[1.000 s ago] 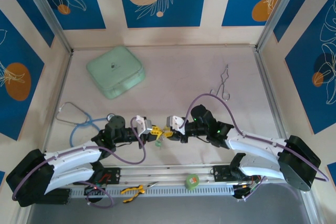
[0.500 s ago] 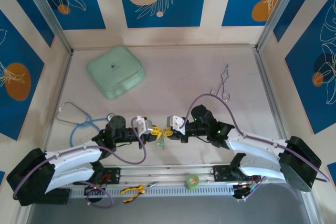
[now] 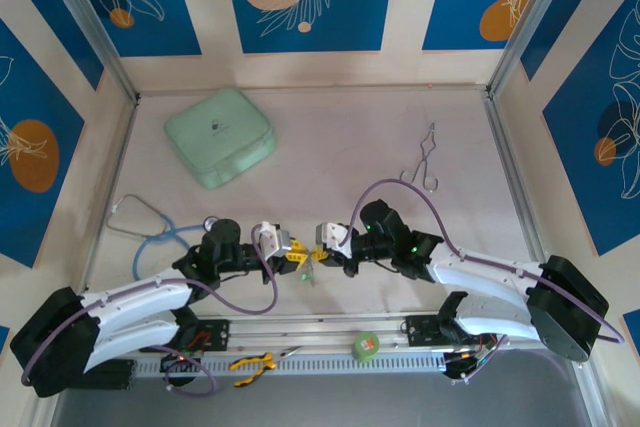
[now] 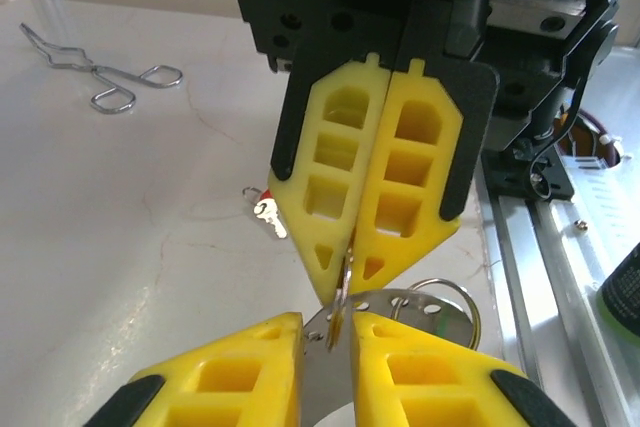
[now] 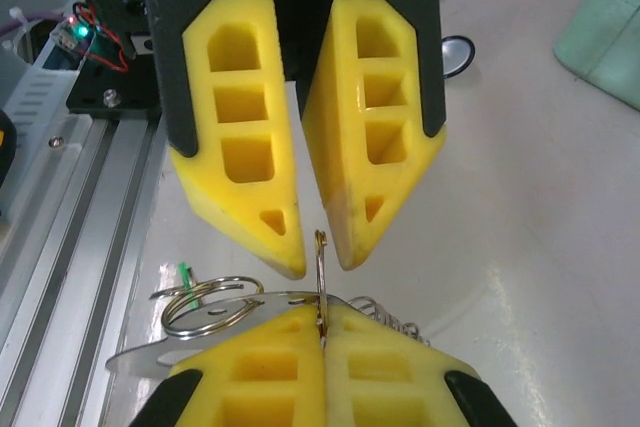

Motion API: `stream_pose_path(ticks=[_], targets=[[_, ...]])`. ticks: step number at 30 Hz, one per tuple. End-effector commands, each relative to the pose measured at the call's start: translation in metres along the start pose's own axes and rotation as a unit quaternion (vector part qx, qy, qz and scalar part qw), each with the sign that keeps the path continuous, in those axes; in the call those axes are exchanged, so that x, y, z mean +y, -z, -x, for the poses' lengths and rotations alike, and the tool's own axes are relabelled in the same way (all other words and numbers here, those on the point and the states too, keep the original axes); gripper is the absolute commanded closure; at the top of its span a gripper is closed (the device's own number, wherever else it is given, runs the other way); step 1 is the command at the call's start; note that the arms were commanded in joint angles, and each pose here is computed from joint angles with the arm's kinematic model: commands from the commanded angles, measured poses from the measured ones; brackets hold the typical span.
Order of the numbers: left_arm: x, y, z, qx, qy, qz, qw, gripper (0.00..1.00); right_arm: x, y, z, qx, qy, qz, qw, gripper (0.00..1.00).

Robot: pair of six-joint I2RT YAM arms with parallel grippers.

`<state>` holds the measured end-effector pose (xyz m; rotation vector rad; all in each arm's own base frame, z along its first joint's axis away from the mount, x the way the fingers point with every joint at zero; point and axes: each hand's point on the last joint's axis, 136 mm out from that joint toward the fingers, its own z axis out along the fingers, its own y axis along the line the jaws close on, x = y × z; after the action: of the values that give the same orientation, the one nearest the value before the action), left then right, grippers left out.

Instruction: Put the keys on the keyring

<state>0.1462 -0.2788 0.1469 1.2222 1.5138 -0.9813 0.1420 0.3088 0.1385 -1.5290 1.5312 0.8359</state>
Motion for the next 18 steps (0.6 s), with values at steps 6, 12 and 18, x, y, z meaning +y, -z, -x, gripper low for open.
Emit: stream_pose_path(ticks=[6,12,18], targets=[[0.006,0.000,0.010,0.015,-0.038,0.010,0.999,0.82,0.004,0.003,0.001,0.058,0.015,0.024,0.998,1.00],[0.004,-0.001,0.016,0.019,-0.048,-0.001,0.999,0.81,0.006,0.002,0.003,0.085,0.021,0.040,0.995,1.00],[0.001,-0.002,0.019,0.027,-0.056,-0.015,0.998,0.81,0.007,0.001,0.012,0.091,0.026,0.049,0.994,1.00]])
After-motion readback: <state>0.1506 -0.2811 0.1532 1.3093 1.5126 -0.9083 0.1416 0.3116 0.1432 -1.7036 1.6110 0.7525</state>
